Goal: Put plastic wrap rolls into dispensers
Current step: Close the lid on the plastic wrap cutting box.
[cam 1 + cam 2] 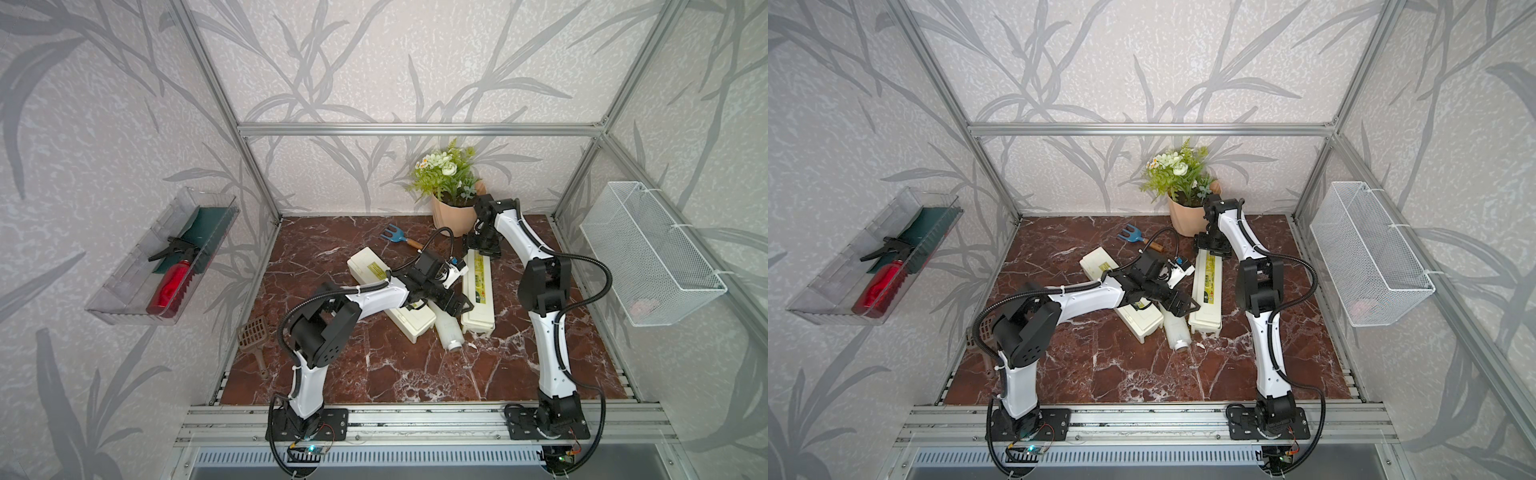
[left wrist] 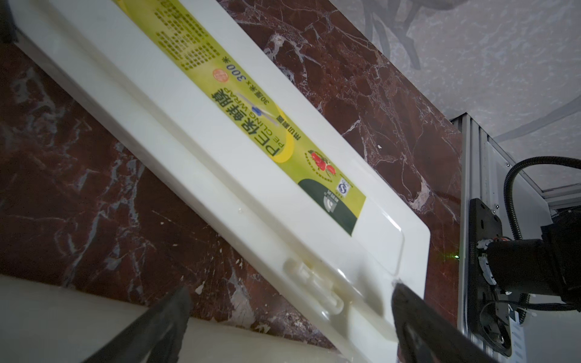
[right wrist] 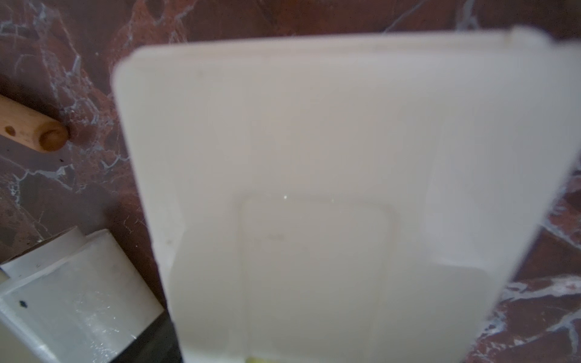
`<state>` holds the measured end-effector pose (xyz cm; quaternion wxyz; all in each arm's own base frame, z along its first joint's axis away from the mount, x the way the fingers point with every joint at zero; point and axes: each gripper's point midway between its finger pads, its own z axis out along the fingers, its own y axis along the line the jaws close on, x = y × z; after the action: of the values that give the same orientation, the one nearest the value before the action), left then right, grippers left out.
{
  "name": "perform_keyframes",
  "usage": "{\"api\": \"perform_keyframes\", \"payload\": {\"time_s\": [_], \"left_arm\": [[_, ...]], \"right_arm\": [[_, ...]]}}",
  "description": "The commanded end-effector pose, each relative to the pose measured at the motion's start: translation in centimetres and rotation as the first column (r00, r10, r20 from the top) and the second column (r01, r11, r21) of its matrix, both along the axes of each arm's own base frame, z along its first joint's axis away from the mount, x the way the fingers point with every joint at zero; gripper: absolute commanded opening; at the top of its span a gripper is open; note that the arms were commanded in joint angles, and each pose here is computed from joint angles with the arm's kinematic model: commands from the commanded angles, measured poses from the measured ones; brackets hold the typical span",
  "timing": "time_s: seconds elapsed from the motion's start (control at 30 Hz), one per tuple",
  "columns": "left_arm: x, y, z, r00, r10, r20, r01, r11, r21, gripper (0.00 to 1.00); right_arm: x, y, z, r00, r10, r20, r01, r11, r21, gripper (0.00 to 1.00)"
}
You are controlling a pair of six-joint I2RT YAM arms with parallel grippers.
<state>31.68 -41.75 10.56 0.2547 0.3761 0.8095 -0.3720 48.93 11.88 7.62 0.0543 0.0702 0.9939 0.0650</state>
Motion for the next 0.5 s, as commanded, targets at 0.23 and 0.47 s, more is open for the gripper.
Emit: {"api": "perform_keyframes", "payload": {"time_s": [0.23,0.47], "left_arm": [[1.1,-1.2,2.6,0.999,0.019,0.03,-0.017,0.998,-0.057,0.99],[1.0,-1.1,2.4,0.999,-0.007,0.04,0.008,0.999,-0.046,0.99]], "right_arm": [[-0.1,0.2,1.7,1.0,0.018,-0.01,-0.018,0.999,0.028,0.66],[-0.7,-0.4,2.4,0.999,0.027,-0.027,-0.028,1.0,-0.003,0.66]]}}
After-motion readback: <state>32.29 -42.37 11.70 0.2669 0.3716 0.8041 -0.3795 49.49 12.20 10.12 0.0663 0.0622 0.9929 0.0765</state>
